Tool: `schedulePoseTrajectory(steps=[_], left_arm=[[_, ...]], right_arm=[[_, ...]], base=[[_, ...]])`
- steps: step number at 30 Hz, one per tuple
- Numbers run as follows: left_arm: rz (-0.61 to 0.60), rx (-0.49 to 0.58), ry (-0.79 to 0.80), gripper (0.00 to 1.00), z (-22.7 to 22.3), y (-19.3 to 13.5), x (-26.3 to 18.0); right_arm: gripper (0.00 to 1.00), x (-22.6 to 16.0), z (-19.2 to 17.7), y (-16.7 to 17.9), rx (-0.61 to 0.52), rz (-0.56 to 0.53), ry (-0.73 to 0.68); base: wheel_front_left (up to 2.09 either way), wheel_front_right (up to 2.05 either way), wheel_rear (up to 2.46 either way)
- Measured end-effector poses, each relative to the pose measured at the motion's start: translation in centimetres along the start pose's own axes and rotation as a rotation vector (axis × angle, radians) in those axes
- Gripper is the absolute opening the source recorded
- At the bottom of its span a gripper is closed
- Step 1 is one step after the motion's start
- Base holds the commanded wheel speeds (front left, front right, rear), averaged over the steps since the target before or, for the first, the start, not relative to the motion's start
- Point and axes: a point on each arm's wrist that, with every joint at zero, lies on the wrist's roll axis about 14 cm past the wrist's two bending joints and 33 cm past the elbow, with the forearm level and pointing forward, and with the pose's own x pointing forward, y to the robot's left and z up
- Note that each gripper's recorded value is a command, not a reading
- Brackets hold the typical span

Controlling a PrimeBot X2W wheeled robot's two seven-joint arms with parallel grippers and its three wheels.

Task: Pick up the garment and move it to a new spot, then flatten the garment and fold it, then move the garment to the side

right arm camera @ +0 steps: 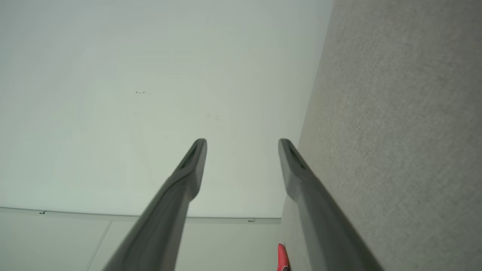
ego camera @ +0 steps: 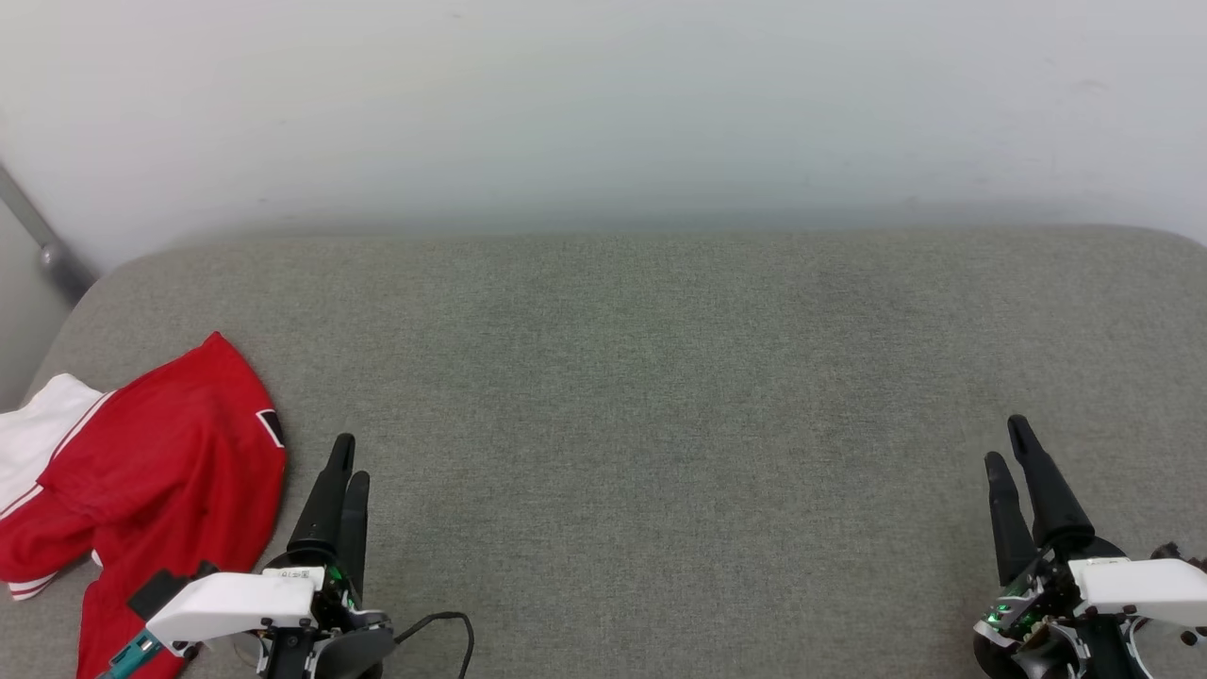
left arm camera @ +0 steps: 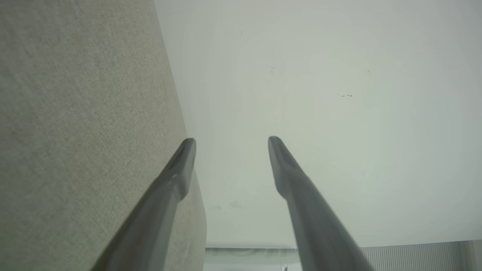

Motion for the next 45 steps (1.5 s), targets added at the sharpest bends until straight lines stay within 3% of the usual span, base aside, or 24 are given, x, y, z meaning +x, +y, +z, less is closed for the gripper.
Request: schedulePoseTrajectory(steps=[9, 16, 27, 45], left_arm=[[-0.044, 0.128, 0.006, 1.00, -0.6, -1.5, 0.2], [-0.075, 0.309, 0.002, 1.00, -1.0, -2.5, 0.3], [-0.115, 0.593, 0.006, 1.00, -1.9, -3.4, 0.2], [-0.151, 0.921, 0.003, 1.00, -2.7, -3.6, -0.1]], right_arm=[[1.00, 0.0, 0.0, 0.9, -0.133, 0.025, -0.012], [1.00, 0.1, 0.0, 2.0, -0.385, 0.057, -0.011], [1.00, 0.0, -0.8, 2.9, -0.664, 0.089, 0.002], [1.00, -0.6, -2.1, 3.6, -0.972, 0.128, 0.038]], base=[[0.00, 0.00, 0.00], [0.00, 0.00, 0.00], [0.00, 0.00, 0.00], [0.00, 0.00, 0.00]])
